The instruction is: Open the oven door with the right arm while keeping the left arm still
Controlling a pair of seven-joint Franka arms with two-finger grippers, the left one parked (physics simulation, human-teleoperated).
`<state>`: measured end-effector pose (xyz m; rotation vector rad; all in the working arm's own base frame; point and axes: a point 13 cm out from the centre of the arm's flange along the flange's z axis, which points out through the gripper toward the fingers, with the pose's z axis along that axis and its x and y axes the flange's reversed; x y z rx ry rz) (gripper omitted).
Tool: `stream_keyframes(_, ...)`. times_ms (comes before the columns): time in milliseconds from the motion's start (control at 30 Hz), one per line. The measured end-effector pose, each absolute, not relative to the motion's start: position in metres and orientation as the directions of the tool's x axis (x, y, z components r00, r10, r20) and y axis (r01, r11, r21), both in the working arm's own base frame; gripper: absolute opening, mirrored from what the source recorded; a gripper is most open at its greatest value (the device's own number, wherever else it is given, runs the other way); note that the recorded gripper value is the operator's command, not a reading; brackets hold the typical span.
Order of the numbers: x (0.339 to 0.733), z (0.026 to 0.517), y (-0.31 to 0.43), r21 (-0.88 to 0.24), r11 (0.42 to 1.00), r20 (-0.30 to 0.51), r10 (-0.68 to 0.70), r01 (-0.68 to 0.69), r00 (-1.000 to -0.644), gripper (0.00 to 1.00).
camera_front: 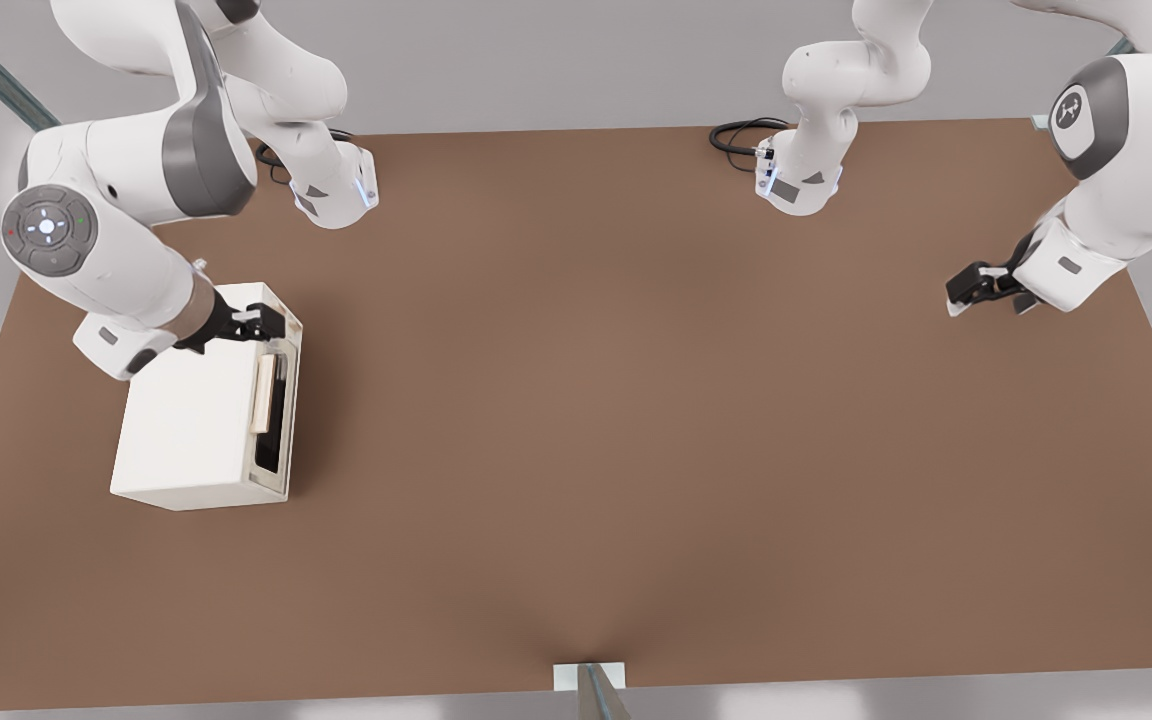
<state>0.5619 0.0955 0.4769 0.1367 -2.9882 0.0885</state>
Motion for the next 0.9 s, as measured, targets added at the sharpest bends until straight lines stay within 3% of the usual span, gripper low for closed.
stream_keyframes(133,0.553,0.46,0.097,-0.062,0.992,0.227,-0.09,-0.107,-0.97,1.0)
stream_keyframes(167,0.554,0.451,0.096,-0.073,0.991,0.256,-0.094,-0.116,-0.962,0.85)
stream_keyframes(200,0.561,0.446,0.092,-0.097,0.987,0.271,-0.095,-0.125,-0.958,0.0)
stream_keyframes(300,0.571,0.399,0.114,-0.224,0.94,0.378,-0.159,-0.257,-0.912,0.0)
stream_keyframes(433,0.568,0.297,0.112,-0.493,0.753,0.526,-0.141,-0.436,-0.839,0.0)
stream_keyframes(500,0.568,0.264,0.071,-0.583,0.688,0.525,-0.088,-0.432,-0.847,0.0)
stream_keyframes(600,0.584,0.249,0.057,-0.654,0.639,0.465,-0.083,-0.406,-0.881,0.0)
stream_keyframes(733,0.589,0.25,0.067,-0.7,0.611,0.411,-0.08,-0.37,-0.908,0.0)
stream_keyframes(900,0.568,0.23,0.035,-0.736,0.58,0.42,-0.014,-0.349,-0.908,0.0)
